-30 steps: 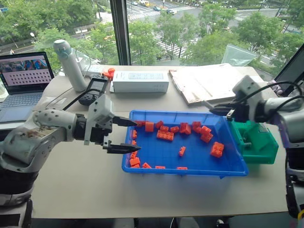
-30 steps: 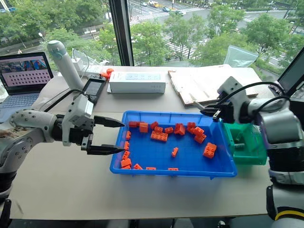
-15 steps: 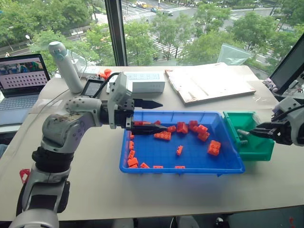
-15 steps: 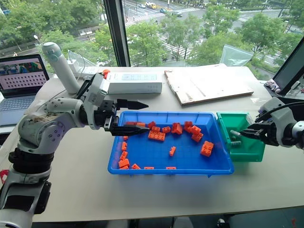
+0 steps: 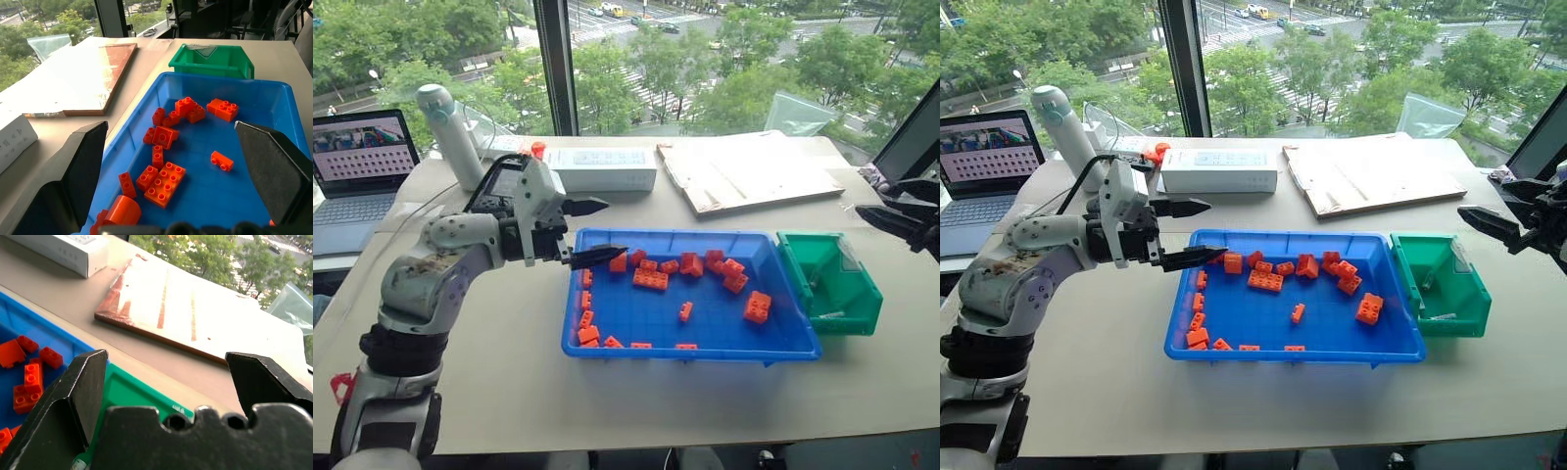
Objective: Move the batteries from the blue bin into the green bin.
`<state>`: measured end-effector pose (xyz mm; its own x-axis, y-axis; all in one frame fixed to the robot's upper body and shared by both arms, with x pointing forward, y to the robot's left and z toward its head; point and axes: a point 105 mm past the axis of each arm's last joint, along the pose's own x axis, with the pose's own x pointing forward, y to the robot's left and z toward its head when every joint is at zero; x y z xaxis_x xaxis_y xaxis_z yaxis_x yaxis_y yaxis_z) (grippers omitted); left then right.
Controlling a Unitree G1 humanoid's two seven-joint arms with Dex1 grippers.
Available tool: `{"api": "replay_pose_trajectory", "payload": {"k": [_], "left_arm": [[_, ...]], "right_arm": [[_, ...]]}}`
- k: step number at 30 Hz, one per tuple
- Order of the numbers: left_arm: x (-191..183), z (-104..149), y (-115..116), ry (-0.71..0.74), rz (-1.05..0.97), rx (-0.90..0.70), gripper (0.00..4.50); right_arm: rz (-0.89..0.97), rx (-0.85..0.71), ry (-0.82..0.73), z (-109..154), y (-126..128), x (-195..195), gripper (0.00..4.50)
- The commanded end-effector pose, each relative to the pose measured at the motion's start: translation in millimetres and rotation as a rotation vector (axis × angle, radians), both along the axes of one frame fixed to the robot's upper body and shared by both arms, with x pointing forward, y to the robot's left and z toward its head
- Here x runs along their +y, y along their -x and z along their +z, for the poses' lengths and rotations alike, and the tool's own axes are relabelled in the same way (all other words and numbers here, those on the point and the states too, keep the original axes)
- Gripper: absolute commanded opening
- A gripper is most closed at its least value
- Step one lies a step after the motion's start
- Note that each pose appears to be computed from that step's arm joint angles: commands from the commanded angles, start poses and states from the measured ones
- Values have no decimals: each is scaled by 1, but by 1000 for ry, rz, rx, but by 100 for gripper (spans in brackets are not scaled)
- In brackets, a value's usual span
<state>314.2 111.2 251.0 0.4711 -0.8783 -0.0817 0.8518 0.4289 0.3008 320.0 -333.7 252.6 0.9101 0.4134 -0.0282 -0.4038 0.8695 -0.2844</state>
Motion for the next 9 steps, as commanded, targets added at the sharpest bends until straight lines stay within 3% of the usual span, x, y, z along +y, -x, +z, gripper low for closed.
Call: {"api": "replay_pose_trajectory", "payload": {"k": [1,5,9], "left_arm": [[10,28,2,77,90,-97,450],[25,12,0,122,160,-36,450],[32,-12,1,141,151,87,450]], "right_arm": [[-24,-81,7,-7,7,-1,447],[-76,-82,-16,-35,7,-7,447],[-110,-136,-12,-29,1,-10,447]]}}
